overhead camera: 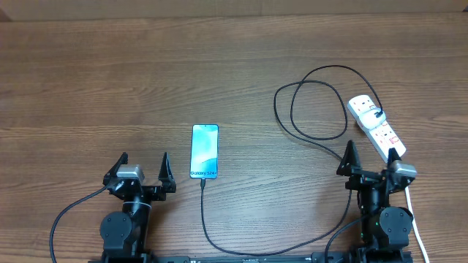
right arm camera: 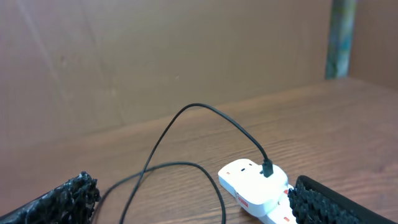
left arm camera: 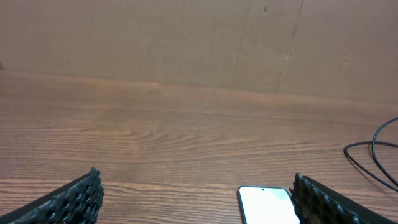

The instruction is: Plug charger to phone and switch on socket

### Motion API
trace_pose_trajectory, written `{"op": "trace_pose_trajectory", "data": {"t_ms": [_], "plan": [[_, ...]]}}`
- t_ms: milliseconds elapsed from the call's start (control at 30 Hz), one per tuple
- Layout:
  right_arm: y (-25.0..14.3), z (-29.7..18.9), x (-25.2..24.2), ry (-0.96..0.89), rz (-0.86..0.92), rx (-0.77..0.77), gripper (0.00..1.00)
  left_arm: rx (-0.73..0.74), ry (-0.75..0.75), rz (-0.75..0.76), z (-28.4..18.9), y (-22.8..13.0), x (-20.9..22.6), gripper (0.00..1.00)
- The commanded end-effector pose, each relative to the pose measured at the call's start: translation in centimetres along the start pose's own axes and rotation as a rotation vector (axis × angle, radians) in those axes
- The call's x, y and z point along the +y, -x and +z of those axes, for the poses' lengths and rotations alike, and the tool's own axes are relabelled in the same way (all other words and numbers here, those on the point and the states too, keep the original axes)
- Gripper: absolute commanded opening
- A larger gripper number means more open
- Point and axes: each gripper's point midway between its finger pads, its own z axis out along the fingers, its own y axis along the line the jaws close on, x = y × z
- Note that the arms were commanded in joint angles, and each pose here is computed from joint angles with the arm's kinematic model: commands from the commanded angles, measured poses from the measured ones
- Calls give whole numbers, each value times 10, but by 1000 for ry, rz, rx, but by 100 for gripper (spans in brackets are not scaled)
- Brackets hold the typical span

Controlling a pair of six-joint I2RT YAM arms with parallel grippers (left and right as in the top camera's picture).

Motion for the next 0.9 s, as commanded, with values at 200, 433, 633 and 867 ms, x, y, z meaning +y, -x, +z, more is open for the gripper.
{"op": "trace_pose_trajectory", "data": {"t_ms": [200, 433, 633, 867], "plan": [[-7, -1, 16, 98, -229, 11, 100, -7, 6, -7, 0, 0, 2, 100], [-8, -1, 19, 112, -239, 15, 100, -7, 6, -7, 0, 0, 2, 99], [-7, -1, 17, 101, -238, 10, 100, -7, 6, -7, 0, 0, 2, 99], [-7, -1, 17, 101, -238, 10, 100, -7, 6, -7, 0, 0, 2, 100]]}}
